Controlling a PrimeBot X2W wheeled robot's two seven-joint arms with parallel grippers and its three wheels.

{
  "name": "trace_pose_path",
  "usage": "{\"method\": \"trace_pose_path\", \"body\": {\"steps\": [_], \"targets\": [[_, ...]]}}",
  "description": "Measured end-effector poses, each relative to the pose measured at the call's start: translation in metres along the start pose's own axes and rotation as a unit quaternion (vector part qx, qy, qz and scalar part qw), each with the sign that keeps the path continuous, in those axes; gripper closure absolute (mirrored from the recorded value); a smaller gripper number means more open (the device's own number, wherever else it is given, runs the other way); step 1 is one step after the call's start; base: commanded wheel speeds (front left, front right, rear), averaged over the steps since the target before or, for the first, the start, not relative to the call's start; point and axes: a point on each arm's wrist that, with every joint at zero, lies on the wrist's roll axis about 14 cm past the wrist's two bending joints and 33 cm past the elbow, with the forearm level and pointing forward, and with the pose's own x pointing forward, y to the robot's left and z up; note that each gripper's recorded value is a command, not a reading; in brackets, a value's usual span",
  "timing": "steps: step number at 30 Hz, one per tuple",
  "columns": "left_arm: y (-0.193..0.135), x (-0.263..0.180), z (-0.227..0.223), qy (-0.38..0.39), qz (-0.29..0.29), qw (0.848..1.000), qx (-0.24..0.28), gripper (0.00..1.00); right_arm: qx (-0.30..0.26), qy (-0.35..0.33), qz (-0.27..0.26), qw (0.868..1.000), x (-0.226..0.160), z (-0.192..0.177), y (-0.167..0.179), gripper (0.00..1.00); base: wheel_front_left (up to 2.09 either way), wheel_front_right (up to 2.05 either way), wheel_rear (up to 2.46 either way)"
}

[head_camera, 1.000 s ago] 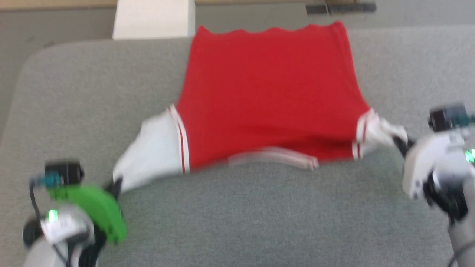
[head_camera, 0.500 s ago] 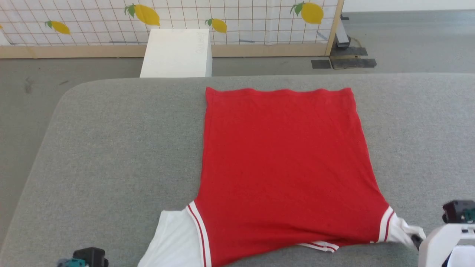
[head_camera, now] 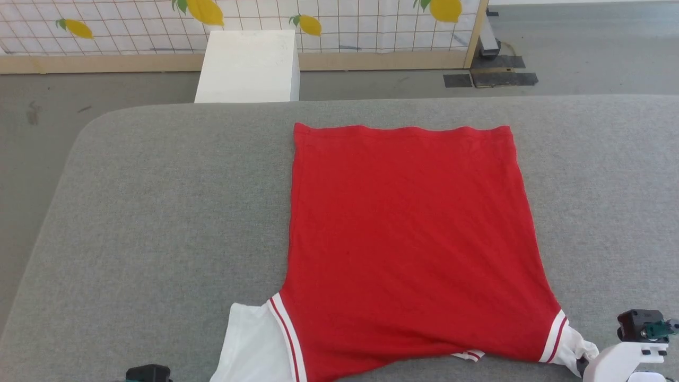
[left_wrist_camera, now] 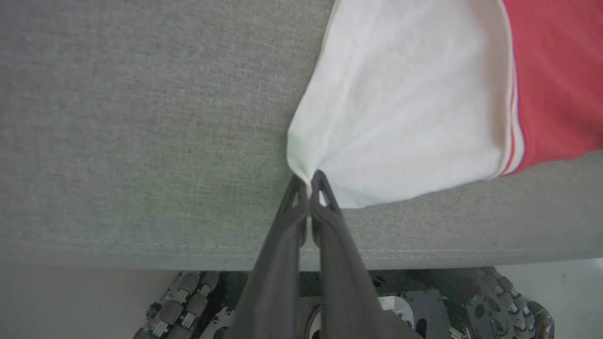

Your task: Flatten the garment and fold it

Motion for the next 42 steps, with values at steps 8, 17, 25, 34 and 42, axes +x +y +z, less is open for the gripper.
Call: {"method": "trace_pose_path", "body": {"steps": [8,17,25,34,42], "targets": [[0.003,0.002,0.009,-0.028,-0.005,1.000,0.002,1.00,0.022,-0.081,-0.006,0.996,0.000,0.031,-0.008,0.00,0.00,0.00,0.00],[0.006,0.006,0.024,-0.061,-0.008,0.998,0.005,1.00,0.048,-0.292,0.021,0.955,-0.018,0.147,0.010,0.00,0.00,0.00,0.00],[0.006,0.020,0.044,-0.076,-0.011,0.997,0.009,1.00,0.031,-0.361,0.040,0.931,0.004,0.239,0.026,0.00,0.00,0.00,0.00],[-0.002,0.029,0.058,-0.091,-0.009,0.996,0.010,1.00,0.019,-0.288,0.027,0.957,0.072,0.296,0.029,0.00,0.00,0.00,0.00],[-0.006,0.028,0.064,-0.100,0.000,0.995,-0.007,1.00,0.020,-0.132,0.026,0.991,0.144,0.282,0.049,0.00,0.00,0.00,0.00]]}}
